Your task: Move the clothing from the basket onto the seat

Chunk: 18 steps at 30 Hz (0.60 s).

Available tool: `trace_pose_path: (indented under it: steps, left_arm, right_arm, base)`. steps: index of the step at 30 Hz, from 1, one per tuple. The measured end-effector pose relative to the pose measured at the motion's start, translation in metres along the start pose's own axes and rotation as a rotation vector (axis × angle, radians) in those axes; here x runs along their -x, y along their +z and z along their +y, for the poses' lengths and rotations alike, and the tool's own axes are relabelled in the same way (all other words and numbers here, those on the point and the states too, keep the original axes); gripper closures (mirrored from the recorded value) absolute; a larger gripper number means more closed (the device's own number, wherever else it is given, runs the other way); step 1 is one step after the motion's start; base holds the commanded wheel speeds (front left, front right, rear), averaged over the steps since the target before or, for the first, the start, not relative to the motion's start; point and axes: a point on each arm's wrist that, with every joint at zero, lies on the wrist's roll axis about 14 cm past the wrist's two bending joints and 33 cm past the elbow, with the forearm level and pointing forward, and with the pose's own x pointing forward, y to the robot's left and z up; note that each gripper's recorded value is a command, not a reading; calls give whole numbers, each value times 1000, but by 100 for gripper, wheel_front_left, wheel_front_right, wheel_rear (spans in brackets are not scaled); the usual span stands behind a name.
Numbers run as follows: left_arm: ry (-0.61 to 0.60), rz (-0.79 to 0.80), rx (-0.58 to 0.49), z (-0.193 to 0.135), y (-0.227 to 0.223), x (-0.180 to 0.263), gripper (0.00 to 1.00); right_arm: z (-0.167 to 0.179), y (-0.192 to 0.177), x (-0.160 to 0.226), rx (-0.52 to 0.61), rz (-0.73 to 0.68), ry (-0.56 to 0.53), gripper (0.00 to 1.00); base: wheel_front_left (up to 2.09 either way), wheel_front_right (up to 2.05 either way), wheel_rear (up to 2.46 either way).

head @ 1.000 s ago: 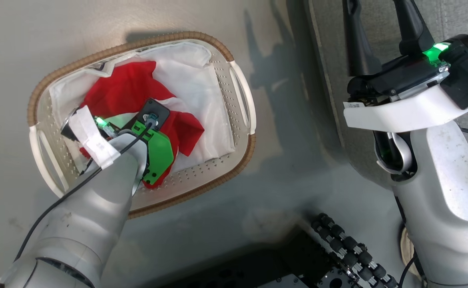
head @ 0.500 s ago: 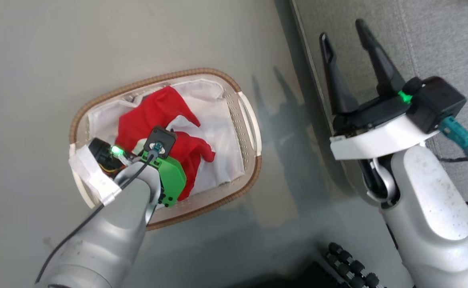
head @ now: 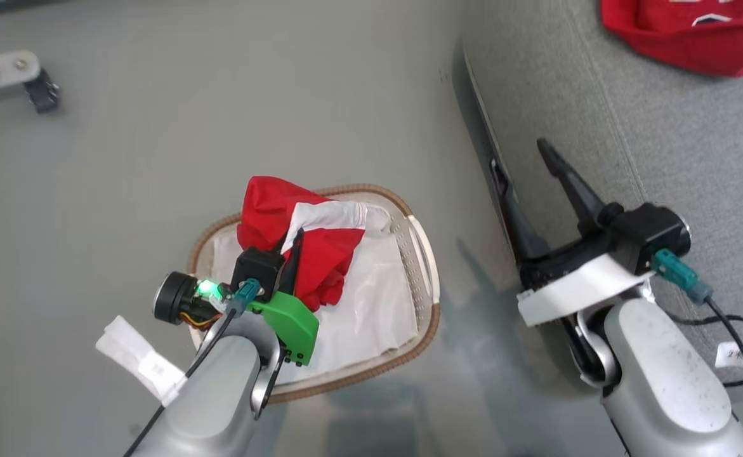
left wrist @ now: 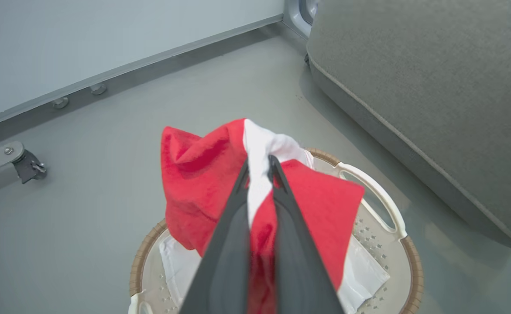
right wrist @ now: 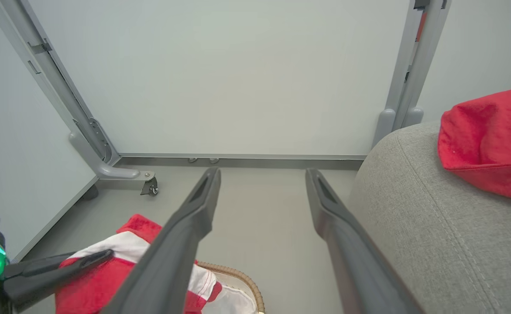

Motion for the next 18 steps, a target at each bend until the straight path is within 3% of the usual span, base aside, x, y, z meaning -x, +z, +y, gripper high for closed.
trace_pose_path:
  steps: [18]
  left_arm:
    - [111, -470, -72, 4, 156, 95, 100]
  right_arm:
    - [63, 24, 54, -38, -26, 93, 0]
  base:
    - [0, 0, 0]
